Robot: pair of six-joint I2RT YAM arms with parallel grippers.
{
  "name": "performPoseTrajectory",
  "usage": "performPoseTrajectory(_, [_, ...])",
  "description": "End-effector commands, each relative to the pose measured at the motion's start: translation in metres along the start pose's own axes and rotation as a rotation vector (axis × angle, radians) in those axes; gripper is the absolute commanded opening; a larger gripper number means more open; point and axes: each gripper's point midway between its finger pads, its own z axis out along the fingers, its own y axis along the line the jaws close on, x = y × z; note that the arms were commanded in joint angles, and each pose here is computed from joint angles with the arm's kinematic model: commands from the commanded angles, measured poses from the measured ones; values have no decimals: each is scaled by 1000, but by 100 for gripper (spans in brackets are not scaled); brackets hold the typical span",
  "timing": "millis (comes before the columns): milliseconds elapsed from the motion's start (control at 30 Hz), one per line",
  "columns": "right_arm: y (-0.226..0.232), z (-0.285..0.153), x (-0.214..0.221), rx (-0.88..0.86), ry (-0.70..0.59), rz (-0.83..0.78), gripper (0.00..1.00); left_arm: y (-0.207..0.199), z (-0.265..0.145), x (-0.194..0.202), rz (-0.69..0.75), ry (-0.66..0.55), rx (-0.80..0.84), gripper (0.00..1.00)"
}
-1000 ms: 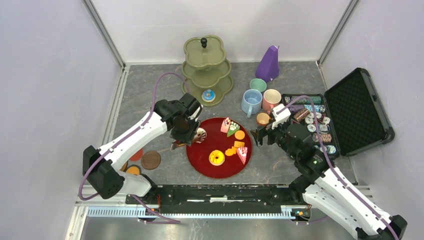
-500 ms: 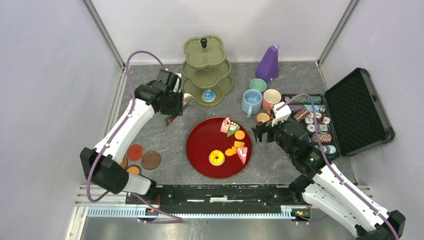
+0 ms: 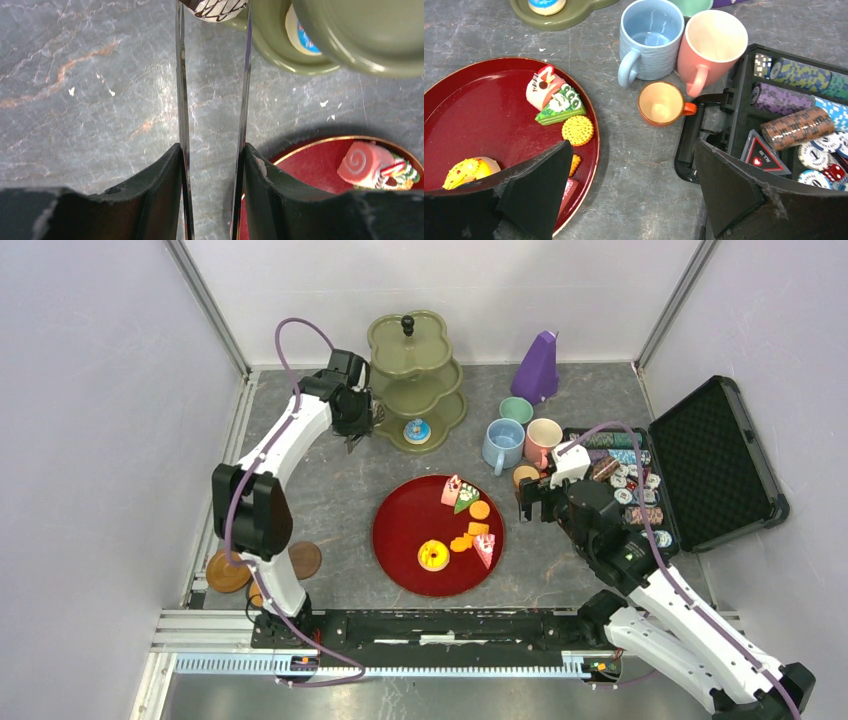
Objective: Serve the afternoon tea
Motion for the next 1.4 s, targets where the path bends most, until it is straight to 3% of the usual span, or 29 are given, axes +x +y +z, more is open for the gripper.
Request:
performPoseTrajectory(0, [-16,-10,-17,91,-38,57,98,-8,7,-44,15,-106,25,43])
performPoseTrajectory(467, [-35,-21,-23,190,-58,78,98,-12,41,-45,24,-75,22,46])
performPoseTrajectory(833, [-43,-23,-20,241,-20,71,98,-16,42,-41,32,-60,49,59])
performPoseTrajectory(1367, [-34,-13,-16,200,-19,50,98,0,-2,-23,45,-88,16,58])
